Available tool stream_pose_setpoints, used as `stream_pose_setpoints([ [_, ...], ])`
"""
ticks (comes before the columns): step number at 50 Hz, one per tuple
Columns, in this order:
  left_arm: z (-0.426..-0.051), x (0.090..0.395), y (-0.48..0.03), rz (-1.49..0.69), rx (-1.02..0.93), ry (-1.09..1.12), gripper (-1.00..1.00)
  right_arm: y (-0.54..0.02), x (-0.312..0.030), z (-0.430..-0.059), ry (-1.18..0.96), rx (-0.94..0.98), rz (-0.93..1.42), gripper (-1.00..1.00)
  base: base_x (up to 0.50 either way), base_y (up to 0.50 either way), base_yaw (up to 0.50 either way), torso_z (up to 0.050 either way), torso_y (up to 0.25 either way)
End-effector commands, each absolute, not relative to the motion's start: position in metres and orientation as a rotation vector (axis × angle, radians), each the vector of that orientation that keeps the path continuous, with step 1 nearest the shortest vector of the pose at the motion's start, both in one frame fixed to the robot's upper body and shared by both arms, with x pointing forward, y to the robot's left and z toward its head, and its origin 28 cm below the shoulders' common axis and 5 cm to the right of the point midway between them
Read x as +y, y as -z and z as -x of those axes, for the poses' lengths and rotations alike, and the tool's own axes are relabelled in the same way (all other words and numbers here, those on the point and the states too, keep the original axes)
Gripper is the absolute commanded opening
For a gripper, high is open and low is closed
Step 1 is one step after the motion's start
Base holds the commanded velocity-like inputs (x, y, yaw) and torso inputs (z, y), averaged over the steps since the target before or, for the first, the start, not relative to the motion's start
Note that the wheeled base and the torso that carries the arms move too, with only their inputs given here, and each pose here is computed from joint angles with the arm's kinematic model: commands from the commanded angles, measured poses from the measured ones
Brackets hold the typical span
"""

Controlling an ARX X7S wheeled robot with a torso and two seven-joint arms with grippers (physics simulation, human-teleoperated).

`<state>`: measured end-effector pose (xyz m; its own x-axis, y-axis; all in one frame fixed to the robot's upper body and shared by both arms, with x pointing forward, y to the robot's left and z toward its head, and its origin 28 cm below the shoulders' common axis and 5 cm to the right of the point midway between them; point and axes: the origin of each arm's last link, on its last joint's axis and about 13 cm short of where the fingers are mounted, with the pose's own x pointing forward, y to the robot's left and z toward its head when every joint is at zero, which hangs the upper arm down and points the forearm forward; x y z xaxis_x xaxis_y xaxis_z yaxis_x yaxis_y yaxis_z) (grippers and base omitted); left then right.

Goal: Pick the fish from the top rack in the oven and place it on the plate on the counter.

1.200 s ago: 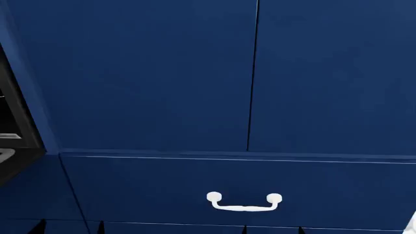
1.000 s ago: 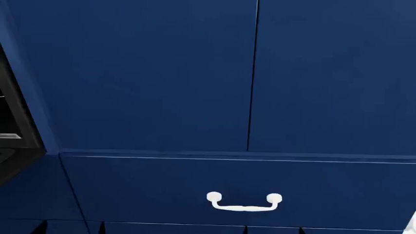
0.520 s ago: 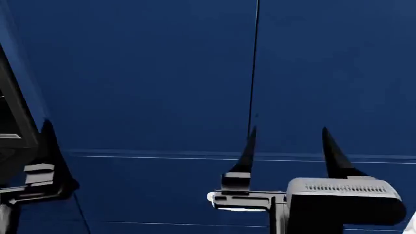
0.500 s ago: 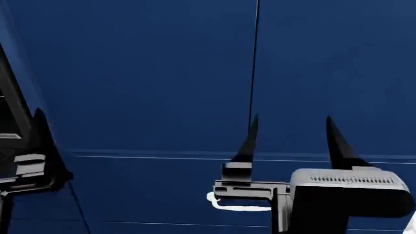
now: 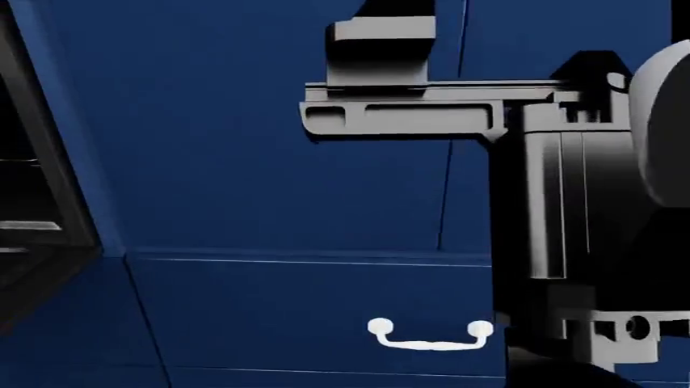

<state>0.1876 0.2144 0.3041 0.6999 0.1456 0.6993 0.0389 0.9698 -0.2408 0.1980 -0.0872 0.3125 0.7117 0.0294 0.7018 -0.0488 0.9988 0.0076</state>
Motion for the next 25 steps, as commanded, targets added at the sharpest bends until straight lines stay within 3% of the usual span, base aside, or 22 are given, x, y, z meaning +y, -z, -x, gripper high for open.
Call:
stream_pose_setpoints([
  [1,-0.178,0.213,-0.314,0.223,-0.832,-0.061,1.00,-0.322,-0.085,-0.185,-0.073,-0.825,0.024,1.00,-0.01,0.50,0.00,0.000,0.000],
  [25,-0.172,0.207,-0.327,0.222,-0.817,0.002,1.00,-0.330,-0.081,-0.178,-0.101,-0.816,-0.011,1.00,0.00,0.50,0.00,0.000,0.000],
])
